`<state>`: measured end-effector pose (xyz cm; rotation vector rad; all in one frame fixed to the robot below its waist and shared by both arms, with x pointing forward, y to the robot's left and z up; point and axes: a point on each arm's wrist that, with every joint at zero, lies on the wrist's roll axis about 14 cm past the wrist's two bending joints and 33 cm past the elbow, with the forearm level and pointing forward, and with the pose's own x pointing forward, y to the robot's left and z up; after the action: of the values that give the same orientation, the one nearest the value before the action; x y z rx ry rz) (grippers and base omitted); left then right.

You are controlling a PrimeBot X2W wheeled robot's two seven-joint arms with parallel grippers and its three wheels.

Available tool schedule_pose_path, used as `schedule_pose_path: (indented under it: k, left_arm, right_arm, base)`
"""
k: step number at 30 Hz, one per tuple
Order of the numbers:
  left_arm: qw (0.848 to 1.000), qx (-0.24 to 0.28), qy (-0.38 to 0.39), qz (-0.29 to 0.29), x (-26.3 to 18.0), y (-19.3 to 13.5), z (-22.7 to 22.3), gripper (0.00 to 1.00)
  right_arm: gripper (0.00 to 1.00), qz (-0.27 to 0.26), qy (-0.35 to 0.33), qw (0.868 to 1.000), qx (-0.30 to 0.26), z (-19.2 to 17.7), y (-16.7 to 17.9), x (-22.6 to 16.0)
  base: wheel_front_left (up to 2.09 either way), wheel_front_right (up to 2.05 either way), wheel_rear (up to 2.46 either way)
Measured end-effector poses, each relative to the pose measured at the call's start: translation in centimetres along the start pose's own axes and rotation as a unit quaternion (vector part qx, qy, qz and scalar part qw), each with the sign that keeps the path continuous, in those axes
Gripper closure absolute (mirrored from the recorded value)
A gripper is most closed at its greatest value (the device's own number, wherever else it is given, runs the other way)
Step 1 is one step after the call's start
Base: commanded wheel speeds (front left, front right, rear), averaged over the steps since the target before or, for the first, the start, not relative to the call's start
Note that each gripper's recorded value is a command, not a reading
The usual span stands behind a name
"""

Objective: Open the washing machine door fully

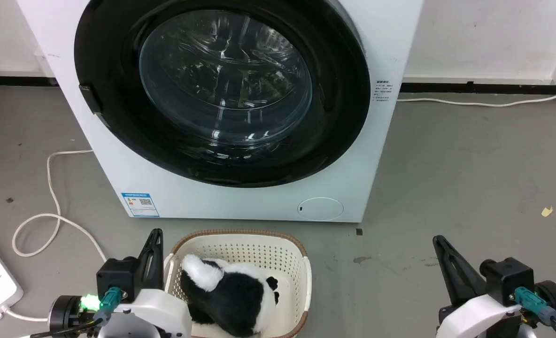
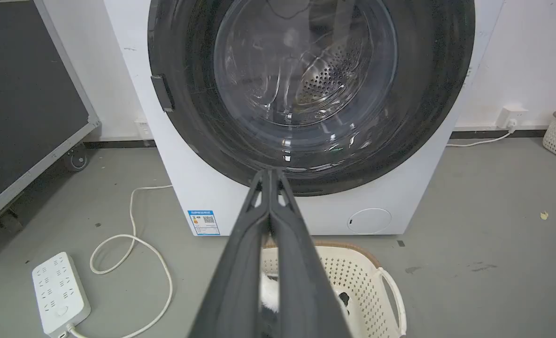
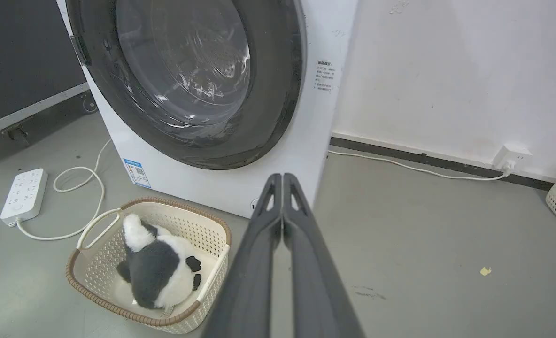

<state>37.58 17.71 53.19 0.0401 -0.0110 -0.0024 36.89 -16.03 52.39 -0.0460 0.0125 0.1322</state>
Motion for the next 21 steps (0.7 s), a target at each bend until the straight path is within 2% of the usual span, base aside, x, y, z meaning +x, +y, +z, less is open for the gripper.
schedule_pose_path:
  k: [21]
  left_arm:
    - [1.0, 0.0, 0.0, 0.0, 0.0, -0.01, 0.0, 1.0]
  right_arm:
    - [1.0, 0.0, 0.0, 1.0, 0.0, 0.0, -0.01, 0.0]
  base:
    - [0.0, 0.0, 0.0]
